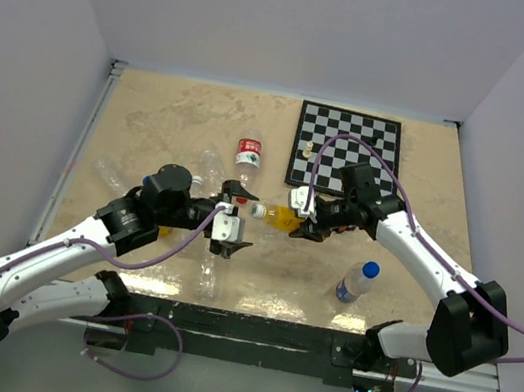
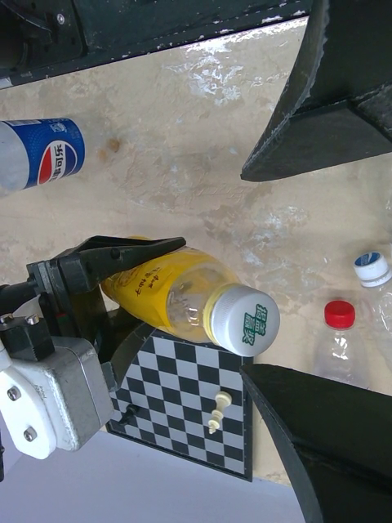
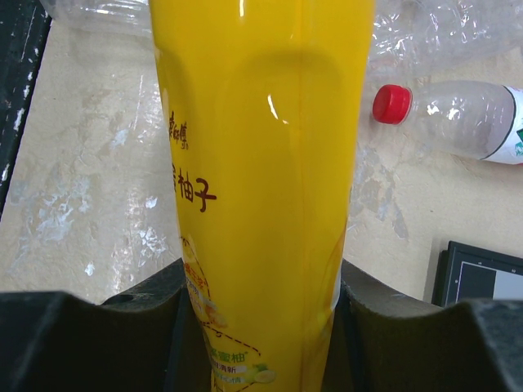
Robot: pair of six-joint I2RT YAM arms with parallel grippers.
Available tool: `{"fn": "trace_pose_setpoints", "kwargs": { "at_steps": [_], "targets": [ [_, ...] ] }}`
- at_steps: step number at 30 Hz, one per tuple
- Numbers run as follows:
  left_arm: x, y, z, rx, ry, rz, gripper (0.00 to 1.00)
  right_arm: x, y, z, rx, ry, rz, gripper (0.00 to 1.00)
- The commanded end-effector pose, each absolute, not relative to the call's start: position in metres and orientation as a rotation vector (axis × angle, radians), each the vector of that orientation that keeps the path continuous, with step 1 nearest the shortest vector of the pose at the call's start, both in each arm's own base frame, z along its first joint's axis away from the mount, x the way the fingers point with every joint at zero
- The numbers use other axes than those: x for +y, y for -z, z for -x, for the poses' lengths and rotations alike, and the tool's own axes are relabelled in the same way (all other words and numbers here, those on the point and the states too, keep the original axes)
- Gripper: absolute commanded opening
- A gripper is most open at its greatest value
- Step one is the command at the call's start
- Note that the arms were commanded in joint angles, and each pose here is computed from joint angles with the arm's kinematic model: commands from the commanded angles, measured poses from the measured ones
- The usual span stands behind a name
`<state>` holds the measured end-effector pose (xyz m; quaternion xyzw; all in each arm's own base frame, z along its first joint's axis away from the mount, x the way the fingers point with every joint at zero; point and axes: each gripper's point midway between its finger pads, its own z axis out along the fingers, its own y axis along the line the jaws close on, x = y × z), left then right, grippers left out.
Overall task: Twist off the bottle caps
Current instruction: Unscrew the bottle cap from the plastic bottle.
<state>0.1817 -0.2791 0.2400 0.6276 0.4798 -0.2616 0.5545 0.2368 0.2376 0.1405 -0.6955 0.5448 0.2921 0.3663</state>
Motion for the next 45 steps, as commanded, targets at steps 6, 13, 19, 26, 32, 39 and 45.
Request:
{"fn": "trace_pose_setpoints", "kwargs": {
  "at_steps": [6, 13, 19, 26, 32, 39, 45],
  "targets": [
    [-0.285, -0.265, -0.182, 1.044, 0.619, -1.458, 0.97, 0.243, -0.151, -0.235, 1.35, -0.77, 1.794, 0.0],
    [-0.282, -0.263, -0.182, 1.047, 0.608, -1.453, 0.97, 0.244, -0.15, -0.234, 1.349, -0.771, 1.795, 0.0],
    [-0.286, -0.263, -0.181, 1.04, 0.628, -1.463, 0.97, 0.244, -0.15, -0.235, 1.351, -0.771, 1.796, 0.0],
    [-0.291, -0.262, -0.182, 1.044, 0.652, -1.468, 0.95, 0.243, -0.15, -0.234, 1.35, -0.77, 1.795, 0.0],
    [-0.293, -0.273, -0.189, 1.048, 0.639, -1.425, 0.82, 0.243, -0.151, -0.235, 1.349, -0.769, 1.795, 0.0],
    [-0.292, -0.285, -0.194, 1.032, 0.622, -1.365, 0.72, 0.244, -0.15, -0.235, 1.351, -0.77, 1.798, 0.0],
    [-0.292, -0.284, -0.196, 1.06, 0.626, -1.352, 0.52, 0.244, -0.149, -0.234, 1.352, -0.772, 1.802, 0.0]
  ]
}}
